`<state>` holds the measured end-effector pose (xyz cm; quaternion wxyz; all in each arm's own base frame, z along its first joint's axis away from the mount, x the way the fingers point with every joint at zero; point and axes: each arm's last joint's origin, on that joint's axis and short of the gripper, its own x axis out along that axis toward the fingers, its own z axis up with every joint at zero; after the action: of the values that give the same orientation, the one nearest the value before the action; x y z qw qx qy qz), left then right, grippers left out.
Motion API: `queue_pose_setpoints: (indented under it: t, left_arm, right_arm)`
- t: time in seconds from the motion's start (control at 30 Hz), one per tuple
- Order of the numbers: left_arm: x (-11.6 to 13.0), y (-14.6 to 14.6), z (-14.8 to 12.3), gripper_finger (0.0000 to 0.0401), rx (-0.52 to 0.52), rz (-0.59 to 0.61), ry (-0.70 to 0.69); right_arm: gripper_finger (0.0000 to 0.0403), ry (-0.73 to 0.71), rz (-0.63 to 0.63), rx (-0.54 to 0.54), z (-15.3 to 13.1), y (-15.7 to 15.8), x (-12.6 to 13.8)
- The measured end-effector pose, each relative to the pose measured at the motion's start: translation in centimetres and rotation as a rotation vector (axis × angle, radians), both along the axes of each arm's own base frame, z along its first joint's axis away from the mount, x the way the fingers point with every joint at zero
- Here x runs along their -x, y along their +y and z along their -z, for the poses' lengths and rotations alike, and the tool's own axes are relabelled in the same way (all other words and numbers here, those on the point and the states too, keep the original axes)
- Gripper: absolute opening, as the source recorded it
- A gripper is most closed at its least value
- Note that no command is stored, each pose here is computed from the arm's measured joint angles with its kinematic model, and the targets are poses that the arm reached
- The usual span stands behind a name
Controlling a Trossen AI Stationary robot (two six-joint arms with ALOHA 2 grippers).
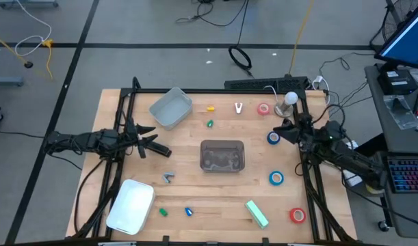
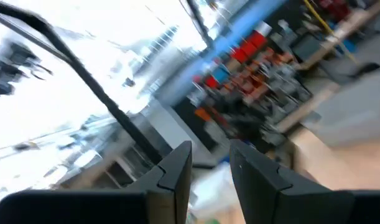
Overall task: Pick and place Stapler, Stapler remover, tape
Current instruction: Put the light green stapler into the gray bin
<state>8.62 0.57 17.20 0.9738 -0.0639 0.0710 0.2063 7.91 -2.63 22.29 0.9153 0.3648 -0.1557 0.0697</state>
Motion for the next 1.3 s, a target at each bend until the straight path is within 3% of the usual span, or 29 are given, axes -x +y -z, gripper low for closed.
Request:
queue_pose_setpoints:
  t: [0.13, 0.3, 0.63, 0.8, 0.97, 1.3]
  left_arm:
    - [0.0, 0.0, 0.0, 0.0175, -0.002, 0.000, 0.003]
    - [0.0, 0.0, 0.0, 0.0175, -0.017, 0.002, 0.010]
    - [0.0, 0.0, 0.0, 0.0175, -0.080, 0.014, 0.037]
    - [0.0, 0.0, 0.0, 0.0175, -0.080, 0.014, 0.037]
    - [0.0, 0.0, 0.0, 0.0175, -0.080, 0.014, 0.037]
    - [0.0, 0.0, 0.0, 0.0175, -0.079, 0.013, 0.037]
  right_arm:
    - [0.0100, -0.084, -0.039, -0.010, -0.8, 0.4, 0.0]
    - [0.0100, -0.085, -0.018, -0.018, -0.9, 0.4, -0.3]
    - [0.0100, -0.143, 0.262, -0.205, -0.9, -0.6, -0.4]
    - [0.0100, -0.125, 0.306, -0.105, -0.9, -0.6, -0.4]
    - [0.0100, -0.073, 0.273, -0.068, -0.6, -0.7, -1.1]
    - [0.0100, 0.101, 0.014, 0.012, -2.7, 0.2, -5.0]
